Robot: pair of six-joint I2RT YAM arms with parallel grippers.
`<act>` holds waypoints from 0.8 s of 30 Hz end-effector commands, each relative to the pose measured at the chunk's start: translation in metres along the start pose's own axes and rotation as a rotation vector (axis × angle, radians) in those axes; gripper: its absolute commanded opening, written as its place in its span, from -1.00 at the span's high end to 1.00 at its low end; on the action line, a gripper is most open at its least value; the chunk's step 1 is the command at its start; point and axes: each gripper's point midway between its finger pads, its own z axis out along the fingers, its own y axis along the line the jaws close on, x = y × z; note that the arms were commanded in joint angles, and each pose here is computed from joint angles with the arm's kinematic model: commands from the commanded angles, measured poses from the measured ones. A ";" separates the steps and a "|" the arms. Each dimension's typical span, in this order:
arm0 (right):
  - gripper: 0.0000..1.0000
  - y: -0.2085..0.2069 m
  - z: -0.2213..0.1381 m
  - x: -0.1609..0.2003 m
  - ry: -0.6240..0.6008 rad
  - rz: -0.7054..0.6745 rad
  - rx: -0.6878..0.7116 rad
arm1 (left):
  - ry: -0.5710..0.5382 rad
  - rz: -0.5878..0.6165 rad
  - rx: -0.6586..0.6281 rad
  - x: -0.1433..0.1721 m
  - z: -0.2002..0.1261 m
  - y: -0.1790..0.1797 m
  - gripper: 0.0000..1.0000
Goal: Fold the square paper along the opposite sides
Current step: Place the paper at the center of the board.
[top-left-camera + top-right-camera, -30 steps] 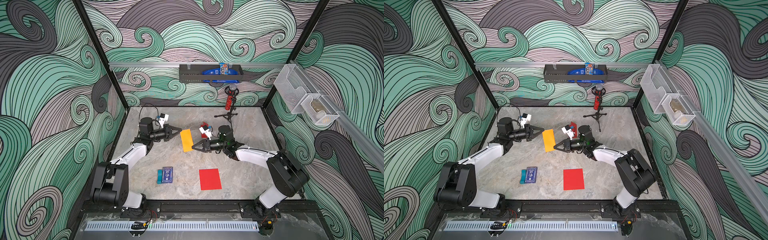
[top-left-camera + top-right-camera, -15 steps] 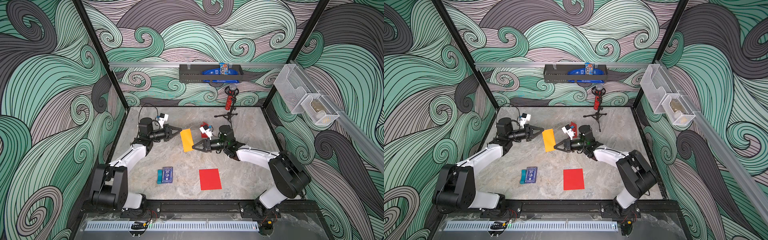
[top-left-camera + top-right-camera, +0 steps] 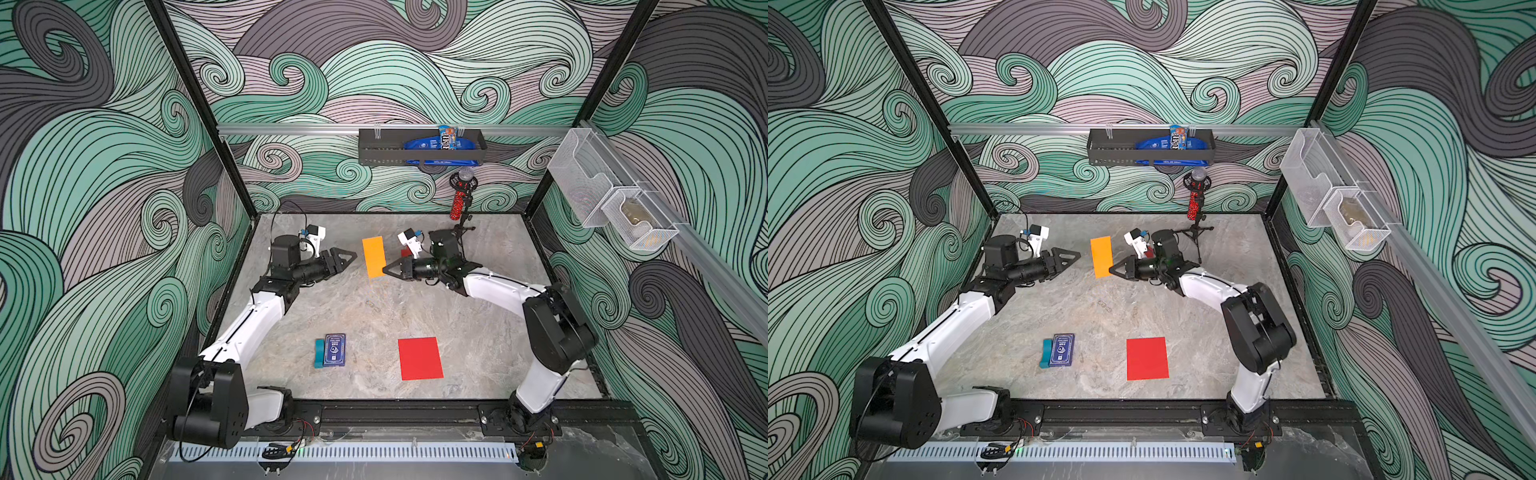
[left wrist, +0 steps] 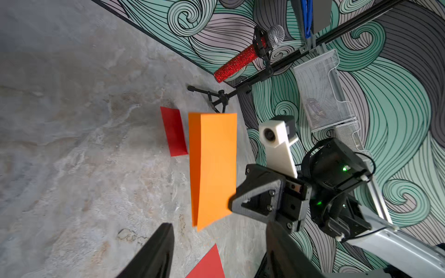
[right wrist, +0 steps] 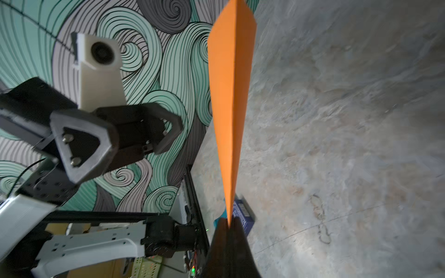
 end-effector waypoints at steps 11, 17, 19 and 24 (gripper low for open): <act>1.00 -0.117 0.057 -0.013 0.053 0.075 0.297 | 0.096 0.007 -0.174 0.040 0.020 0.052 -0.40; 0.90 -0.140 0.062 -0.009 0.063 0.124 0.338 | 0.113 0.010 -0.162 0.044 0.021 0.049 -0.40; 0.87 -0.146 0.062 -0.008 0.064 0.132 0.349 | 0.111 0.011 -0.161 0.044 0.021 0.048 -0.40; 0.76 -0.154 0.062 -0.009 0.069 0.144 0.375 | 0.115 0.011 -0.162 0.045 0.021 0.048 -0.39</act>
